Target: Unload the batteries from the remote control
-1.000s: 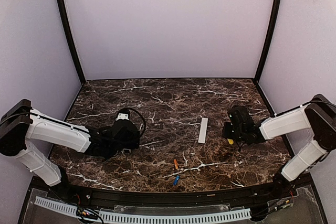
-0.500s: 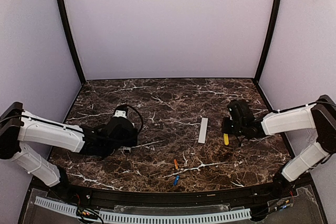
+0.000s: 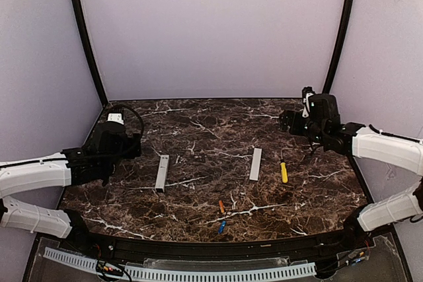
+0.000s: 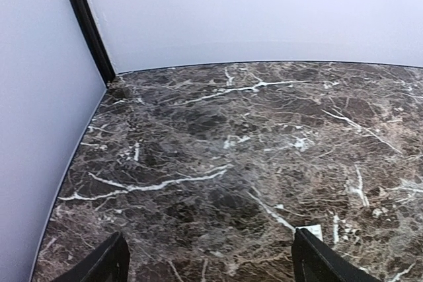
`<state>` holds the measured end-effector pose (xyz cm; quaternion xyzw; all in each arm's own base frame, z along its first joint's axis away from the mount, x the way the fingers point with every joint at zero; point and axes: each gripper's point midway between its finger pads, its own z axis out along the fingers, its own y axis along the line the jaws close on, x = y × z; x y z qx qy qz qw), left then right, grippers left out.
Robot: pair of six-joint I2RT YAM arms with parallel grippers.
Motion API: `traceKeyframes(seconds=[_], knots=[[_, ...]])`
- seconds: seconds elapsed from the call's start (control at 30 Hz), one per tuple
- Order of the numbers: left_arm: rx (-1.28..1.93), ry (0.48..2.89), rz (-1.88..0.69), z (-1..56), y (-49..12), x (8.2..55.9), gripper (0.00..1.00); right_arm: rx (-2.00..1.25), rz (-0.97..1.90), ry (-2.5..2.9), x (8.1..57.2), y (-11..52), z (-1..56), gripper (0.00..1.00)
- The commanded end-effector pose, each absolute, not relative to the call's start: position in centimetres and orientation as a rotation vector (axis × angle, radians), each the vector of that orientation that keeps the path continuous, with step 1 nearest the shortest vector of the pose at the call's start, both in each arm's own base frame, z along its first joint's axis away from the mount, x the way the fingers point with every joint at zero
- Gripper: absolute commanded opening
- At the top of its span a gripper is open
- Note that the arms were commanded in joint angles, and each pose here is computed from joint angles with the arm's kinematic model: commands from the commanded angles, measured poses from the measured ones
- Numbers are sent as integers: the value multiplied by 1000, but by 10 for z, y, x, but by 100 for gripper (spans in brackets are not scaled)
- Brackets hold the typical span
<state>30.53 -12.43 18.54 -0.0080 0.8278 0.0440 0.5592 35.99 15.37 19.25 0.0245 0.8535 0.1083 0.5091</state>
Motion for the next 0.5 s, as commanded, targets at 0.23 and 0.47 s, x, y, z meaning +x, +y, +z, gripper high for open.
traceKeyframes(seconds=[0.23,0.47], knots=[[-210,1800,596,197,-21,317,88,157,149,2003,383,83,218,99],[-136,1875,737,161,5,337,95,254,45,1992,383,28,209,99]])
